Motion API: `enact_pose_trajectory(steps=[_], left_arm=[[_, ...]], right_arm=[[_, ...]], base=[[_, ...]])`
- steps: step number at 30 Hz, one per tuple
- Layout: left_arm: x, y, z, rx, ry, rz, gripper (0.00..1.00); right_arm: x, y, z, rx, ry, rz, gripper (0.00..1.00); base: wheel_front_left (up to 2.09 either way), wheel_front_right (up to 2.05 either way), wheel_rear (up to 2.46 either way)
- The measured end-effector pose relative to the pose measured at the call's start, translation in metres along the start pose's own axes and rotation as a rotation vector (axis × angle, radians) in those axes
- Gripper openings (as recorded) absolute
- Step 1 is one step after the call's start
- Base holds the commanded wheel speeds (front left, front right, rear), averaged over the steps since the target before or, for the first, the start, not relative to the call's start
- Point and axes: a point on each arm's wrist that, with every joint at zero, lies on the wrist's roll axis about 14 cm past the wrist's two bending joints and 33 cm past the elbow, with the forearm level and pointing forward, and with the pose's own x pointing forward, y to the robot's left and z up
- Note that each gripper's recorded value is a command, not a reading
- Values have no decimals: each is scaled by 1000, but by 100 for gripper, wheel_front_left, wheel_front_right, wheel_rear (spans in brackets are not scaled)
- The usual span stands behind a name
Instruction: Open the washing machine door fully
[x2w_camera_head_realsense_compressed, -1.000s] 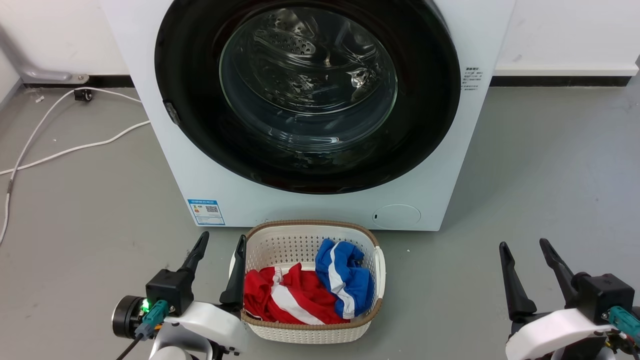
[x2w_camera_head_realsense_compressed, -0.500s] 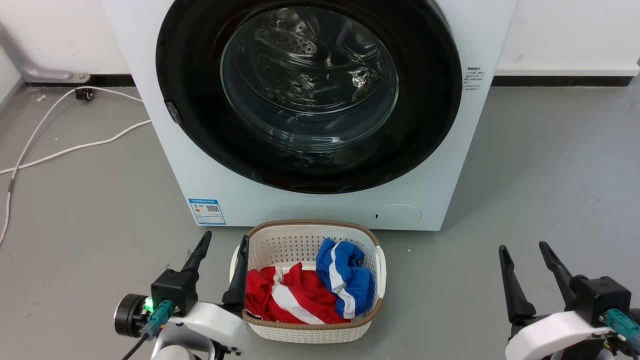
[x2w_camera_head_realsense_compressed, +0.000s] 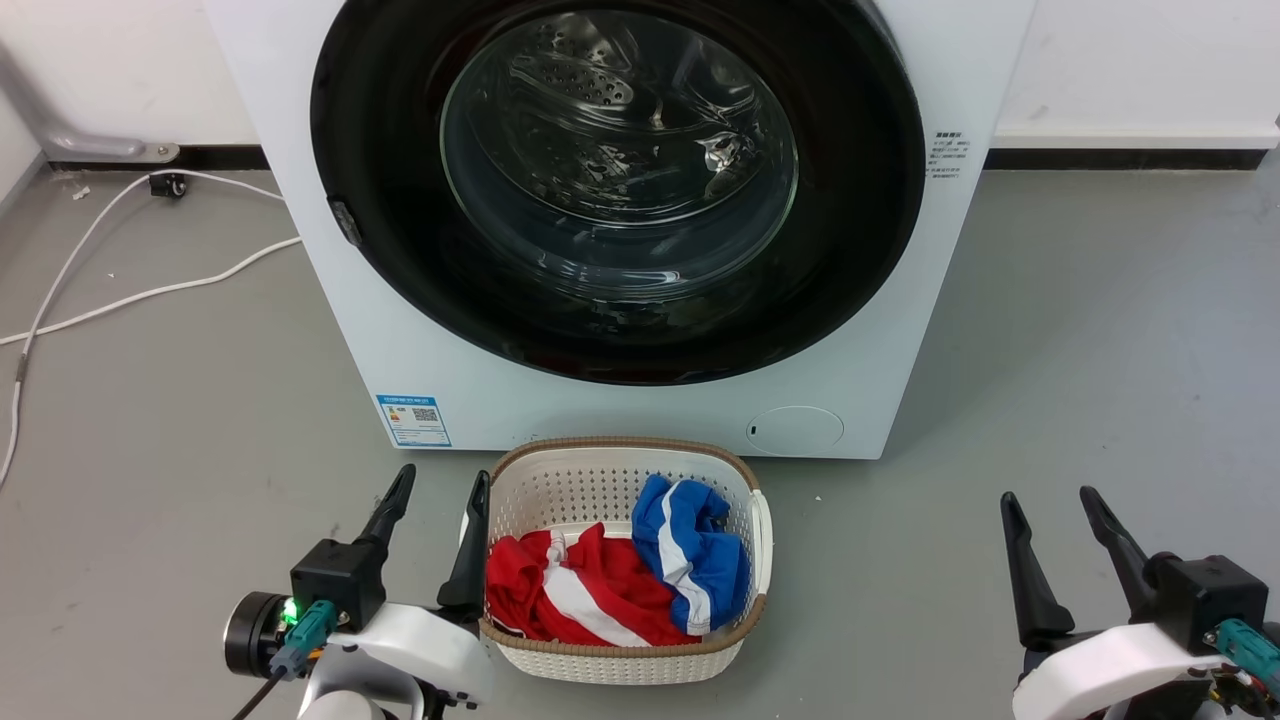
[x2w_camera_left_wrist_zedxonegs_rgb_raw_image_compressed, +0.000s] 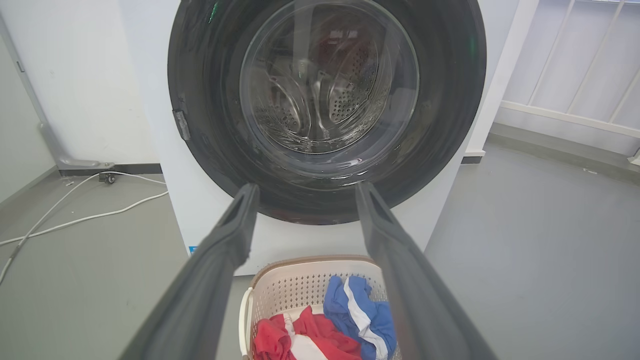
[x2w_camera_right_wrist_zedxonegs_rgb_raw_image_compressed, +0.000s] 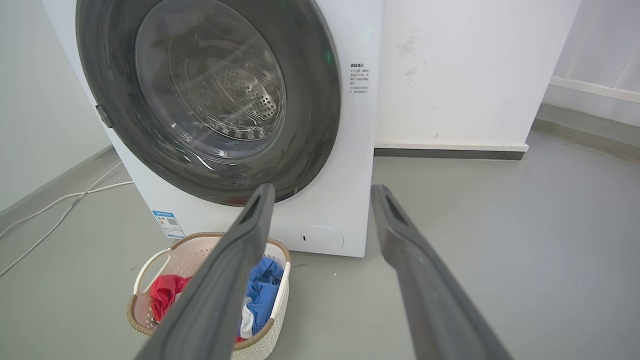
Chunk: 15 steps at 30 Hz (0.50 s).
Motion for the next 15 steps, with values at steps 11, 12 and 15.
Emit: enact_pose_trajectory(steps=[11,12,15], left_arm=[[1,3,2,-7,-6,9,100],[1,3,2,-8,-8,10,100],[2,3,4,-12,-14,12,100]], right_arm=[[3,-19,4,350,-50,-67,0],[4,-23,5,421,-63,-78,0],[7,-35,12,662,-121,-111,0]], base=[[0,0,0],[0,0,0],[0,0,0]])
